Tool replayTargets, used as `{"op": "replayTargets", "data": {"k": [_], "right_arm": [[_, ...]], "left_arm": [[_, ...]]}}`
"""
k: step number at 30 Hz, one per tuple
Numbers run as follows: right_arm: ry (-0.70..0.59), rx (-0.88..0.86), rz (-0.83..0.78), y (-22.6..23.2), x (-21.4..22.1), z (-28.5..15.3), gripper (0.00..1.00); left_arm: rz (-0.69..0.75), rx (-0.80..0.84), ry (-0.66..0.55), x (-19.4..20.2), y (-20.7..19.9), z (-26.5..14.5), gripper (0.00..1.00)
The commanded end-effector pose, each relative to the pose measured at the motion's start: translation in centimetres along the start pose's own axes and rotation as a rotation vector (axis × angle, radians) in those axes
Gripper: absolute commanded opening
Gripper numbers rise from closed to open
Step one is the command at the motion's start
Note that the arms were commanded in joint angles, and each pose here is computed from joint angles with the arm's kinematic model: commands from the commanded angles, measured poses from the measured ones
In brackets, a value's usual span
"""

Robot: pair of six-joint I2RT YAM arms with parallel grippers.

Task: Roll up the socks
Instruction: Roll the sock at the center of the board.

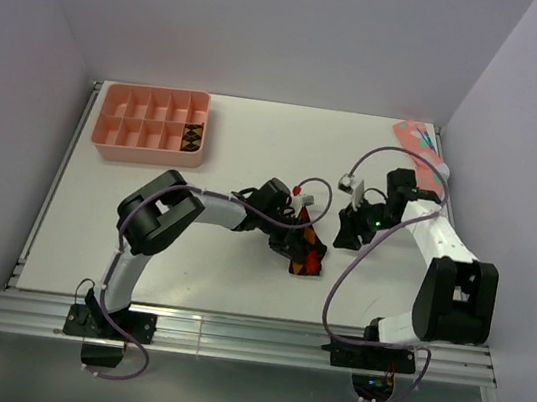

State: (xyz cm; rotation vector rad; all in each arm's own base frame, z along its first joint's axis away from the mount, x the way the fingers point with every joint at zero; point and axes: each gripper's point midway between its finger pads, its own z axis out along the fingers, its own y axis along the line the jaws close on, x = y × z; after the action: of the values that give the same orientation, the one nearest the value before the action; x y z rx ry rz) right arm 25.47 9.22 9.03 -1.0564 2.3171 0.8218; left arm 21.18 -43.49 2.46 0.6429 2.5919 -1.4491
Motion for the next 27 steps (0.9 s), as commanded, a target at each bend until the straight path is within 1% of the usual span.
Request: {"op": "replayTargets", "data": {"k": [1,2,4,7,12,18,27], "right_arm": [[0.013,-0.046,-0.198,2.7,0.1,0.9,0.56],[0.025,-0.035,-0.228,2.8,0.6,1.4,0.56],[0.037,-0.055,-0.307,4.2,0.5,2.3,0.56],[0.053,-0.096,-0.374,5.5,0.7,3.1,0.56],[0.083,-0.119,-0.418,5.9,1.1,3.9,0.56],[0.151,-0.127,-0.482,6.7,2.7,6.0,0.55],[0.189,-0.131,-0.515,7.6,3.7,7.9,0.52]], "left_arm": [[-0.201,-0.192,0.164,4.5,5.8,-0.8,0.0],[-0.193,-0.185,0.165,4.0,5.4,-0.8,0.0],[-0.22,-0.195,0.196,4.4,5.7,-0.8,0.0],[-0.255,-0.174,0.217,4.0,5.4,-0.7,0.0],[-0.303,-0.171,0.241,4.0,5.7,-0.5,0.0],[-0.325,-0.174,0.258,3.8,5.9,-0.4,0.0],[-0.336,-0.171,0.266,4.0,6.2,-0.3,0.0]]}}
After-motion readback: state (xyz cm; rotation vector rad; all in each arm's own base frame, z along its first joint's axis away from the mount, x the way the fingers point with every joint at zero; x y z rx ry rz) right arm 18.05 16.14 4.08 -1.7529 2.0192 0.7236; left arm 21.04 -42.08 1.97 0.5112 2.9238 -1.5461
